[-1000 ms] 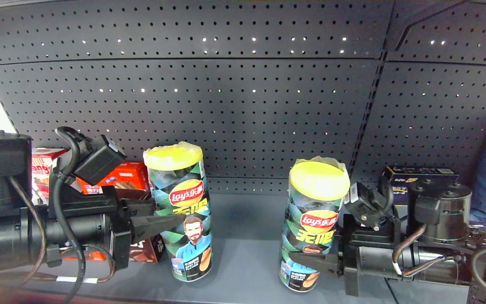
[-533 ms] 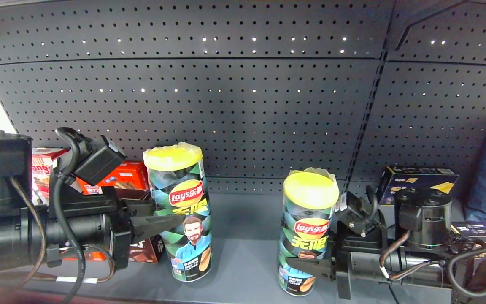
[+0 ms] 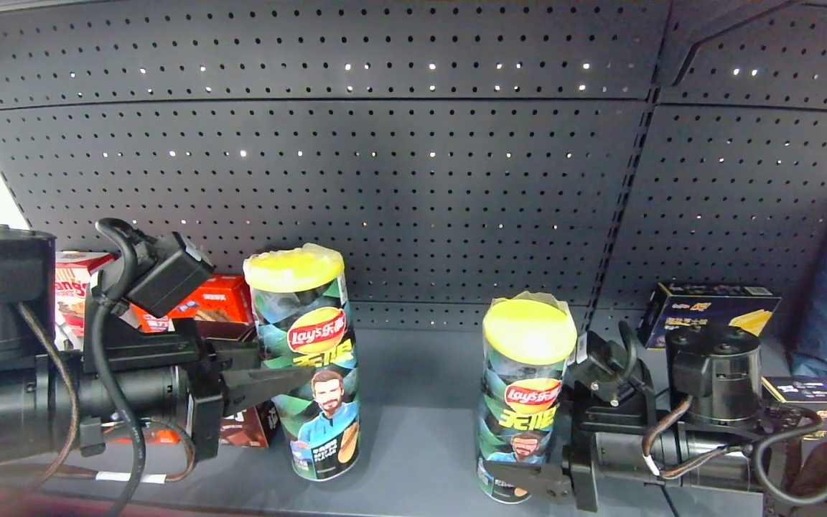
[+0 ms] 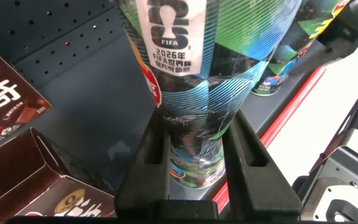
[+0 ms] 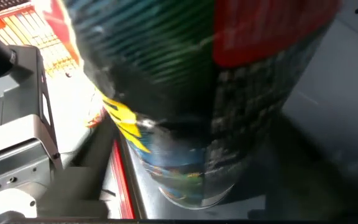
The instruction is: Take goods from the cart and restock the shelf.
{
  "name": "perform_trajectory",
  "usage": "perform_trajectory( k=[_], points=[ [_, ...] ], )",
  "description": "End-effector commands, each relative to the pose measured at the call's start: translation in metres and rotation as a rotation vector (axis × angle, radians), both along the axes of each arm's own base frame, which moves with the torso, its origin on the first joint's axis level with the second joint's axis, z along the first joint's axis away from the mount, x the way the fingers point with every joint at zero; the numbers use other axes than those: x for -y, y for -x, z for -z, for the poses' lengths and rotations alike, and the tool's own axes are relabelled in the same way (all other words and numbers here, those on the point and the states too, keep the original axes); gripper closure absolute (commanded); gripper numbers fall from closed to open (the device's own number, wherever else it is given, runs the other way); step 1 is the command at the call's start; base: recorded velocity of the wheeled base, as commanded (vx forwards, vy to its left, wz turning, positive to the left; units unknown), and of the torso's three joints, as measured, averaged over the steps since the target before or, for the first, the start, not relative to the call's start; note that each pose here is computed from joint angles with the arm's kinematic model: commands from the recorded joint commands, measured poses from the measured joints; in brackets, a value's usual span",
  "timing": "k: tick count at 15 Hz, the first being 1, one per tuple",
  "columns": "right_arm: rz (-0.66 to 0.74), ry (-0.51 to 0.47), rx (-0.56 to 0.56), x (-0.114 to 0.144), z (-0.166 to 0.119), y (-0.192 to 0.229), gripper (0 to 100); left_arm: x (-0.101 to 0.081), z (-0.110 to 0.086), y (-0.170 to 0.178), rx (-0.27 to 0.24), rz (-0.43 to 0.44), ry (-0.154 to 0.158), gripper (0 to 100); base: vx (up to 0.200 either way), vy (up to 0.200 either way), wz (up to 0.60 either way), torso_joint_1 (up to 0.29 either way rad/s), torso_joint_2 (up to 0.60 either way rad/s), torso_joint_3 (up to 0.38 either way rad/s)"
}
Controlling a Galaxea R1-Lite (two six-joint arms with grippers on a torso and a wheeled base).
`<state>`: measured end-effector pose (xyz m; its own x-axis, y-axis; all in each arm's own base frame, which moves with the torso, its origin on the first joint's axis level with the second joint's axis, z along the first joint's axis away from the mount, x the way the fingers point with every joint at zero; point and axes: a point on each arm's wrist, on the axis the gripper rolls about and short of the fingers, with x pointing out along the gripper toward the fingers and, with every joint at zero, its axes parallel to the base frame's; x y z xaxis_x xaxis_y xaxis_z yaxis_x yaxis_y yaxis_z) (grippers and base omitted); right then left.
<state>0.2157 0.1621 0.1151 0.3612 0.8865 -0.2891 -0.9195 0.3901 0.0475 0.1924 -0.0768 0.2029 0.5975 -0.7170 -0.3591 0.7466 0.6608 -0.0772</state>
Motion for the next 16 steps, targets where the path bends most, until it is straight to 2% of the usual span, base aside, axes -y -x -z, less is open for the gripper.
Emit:
perform_trajectory(
  k=[1,4,9,12,15,16],
  points=[
    [0.008,0.002,-0.001,0.003,0.0,0.0,0,0.0,0.0,0.001,-0.001,0.0,0.0,100,0.0,0.0,0.0,0.0,0.0,0.0],
    [0.017,-0.001,0.004,0.008,-0.002,0.005,0,0.0,0.0,0.001,-0.001,0.0,0.0,100,0.0,0.0,0.0,0.0,0.0,0.0],
    [0.08,-0.011,0.027,0.033,-0.011,0.019,0,0.0,0.0,0.001,-0.001,0.0,0.0,100,0.0,0.0,0.0,0.0,0.0,0.0],
    [0.093,-0.081,0.143,0.046,-0.041,0.041,0,0.0,0.0,0.001,0.002,0.002,0.001,100,0.0,0.0,0.0,0.0,0.0,0.0],
    [0.206,-0.139,0.234,0.062,-0.07,0.063,0,0.001,-0.002,0.0,0.008,0.003,0.003,100,0.0,0.0,0.0,0.0,0.0,0.0],
    [0.295,-0.145,0.271,0.071,-0.08,0.075,0,0.001,-0.003,0.0,0.01,0.003,0.004,100,0.0,0.0,0.0,0.0,0.0,0.0]
  ],
)
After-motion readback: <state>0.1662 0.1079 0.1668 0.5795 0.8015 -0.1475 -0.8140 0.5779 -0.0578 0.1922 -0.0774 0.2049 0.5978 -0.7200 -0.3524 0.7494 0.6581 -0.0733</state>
